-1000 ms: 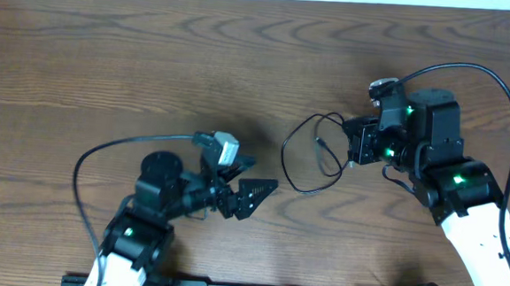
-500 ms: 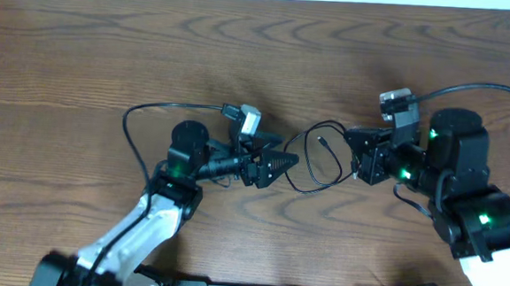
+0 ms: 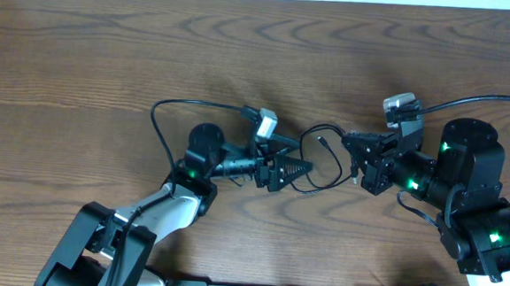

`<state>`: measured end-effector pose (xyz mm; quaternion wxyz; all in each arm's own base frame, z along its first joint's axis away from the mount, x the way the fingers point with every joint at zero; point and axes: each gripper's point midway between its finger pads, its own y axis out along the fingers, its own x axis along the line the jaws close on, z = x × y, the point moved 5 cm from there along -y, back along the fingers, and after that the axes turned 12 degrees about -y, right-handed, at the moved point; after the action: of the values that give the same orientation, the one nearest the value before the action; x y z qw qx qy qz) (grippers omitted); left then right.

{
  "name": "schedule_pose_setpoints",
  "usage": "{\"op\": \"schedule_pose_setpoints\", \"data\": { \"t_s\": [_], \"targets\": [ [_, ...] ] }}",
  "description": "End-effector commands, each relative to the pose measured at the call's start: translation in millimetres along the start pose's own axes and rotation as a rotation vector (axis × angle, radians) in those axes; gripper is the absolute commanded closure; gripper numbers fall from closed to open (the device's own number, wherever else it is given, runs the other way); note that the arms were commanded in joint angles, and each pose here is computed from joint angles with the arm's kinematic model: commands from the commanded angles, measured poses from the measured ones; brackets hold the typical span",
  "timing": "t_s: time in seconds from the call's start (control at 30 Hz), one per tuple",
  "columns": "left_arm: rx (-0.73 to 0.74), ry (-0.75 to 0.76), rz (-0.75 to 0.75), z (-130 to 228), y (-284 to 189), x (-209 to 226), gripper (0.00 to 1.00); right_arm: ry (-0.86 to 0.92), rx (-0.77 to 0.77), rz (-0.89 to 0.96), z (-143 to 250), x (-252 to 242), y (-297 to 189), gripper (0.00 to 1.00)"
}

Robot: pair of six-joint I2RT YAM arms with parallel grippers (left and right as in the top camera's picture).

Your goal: Untangle cables

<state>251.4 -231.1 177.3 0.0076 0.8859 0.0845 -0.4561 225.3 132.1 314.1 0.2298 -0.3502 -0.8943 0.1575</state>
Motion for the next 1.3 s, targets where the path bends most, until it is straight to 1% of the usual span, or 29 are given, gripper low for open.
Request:
{"op": "schedule_pose_setpoints", "data": {
  "t_s": [0.0,0.03,0.07,0.1,0.13,0.17,0.2,0.4,0.53,0.57,0.6,0.63,0.67,0.7,0.77,0.83,0.97,1.07,1.17,1.27],
  "targets": [
    [-0.017,0.013,-0.003,-1.0,7.8,-4.1,0.11,-0.008,-0.023,-0.056,-6.6,9.6,-5.9,0.99],
    [-0.022,0.014,-0.008,-0.7,9.4,-4.1,0.11,-0.008,-0.022,-0.059,-6.5,10.1,-5.9,0.99],
    [-0.026,0.014,-0.012,-0.6,10.4,-4.1,0.15,-0.008,-0.022,-0.06,-6.4,10.1,-5.9,0.99],
    [-0.033,0.014,-0.018,-0.9,11.4,-3.9,0.34,-0.008,-0.022,-0.061,-6.3,10.2,-5.9,0.99],
    [-0.036,0.014,-0.021,-0.8,12.0,-3.9,0.6,-0.008,-0.022,-0.061,-6.3,10.2,-5.9,0.99],
    [-0.042,0.014,-0.027,-1.3,12.5,-3.5,0.9,-0.007,-0.021,-0.061,-6.3,10.2,-5.9,0.99],
    [-0.049,0.009,-0.033,-1.9,12.8,-2.9,0.92,-0.008,-0.022,-0.061,-6.3,10.2,-5.9,0.99],
    [-0.057,0.017,-0.028,-3.6,12.7,-4.3,0.92,-0.002,-0.013,-0.043,-4.4,8.0,-5.8,0.99],
    [-0.109,0.035,0.047,-17.7,8.2,-20.6,0.92,0.012,0.016,0.076,1.9,-6.6,-6.0,0.99],
    [-0.127,0.054,0.084,-23.4,5.0,-28.8,0.92,0.012,0.03,0.13,4.8,-13.1,-6.7,0.96],
    [-0.141,0.063,0.107,-27.5,2.3,-34.1,0.93,0.004,0.051,0.189,8.9,-20.5,-7.7,0.8],
    [-0.163,0.075,0.139,-33.8,-2.8,-41.9,0.92,0.0,0.075,0.254,13.6,-28.2,-9.6,0.51],
    [-0.176,0.072,0.151,-37.5,-6.0,-44.9,0.92,-0.002,0.094,0.301,17.1,-33.7,-11.4,0.03],
    [-0.193,0.056,0.156,-42.2,-10.4,-46.5,0.92,-0.011,0.125,0.358,22.5,-40.6,-13.7,0.01],
    [-0.208,0.034,0.149,-47.5,-17.0,-44.8,0.92,-0.04,0.185,0.426,31.9,-49.2,-16.8,0.01],
    [-0.204,0.036,0.147,-48.9,-20.8,-43.6,0.92,-0.063,0.227,0.429,37.7,-51.4,-15.5,0.01],
    [-0.213,0.016,0.142,-52.5,-25.9,-41.7,0.93,-0.2,0.316,0.26,49.2,-40.1,-1.5,0.01],
    [-0.237,0.019,0.141,-57.9,-31.7,-42.1,0.93,-0.215,0.391,0.157,62.1,-36.9,10.7,0.01],
    [-0.266,0.01,0.146,-64.9,-39.9,-44.6,0.92,-0.221,0.42,0.086,69.1,-35.7,21.3,0.01],
    [-0.297,-0.005,0.149,-73.0,-51.0,-49.0,0.92,-0.311,0.417,-0.085,73.9,-23.3,34.5,0.01]
  ]
}}
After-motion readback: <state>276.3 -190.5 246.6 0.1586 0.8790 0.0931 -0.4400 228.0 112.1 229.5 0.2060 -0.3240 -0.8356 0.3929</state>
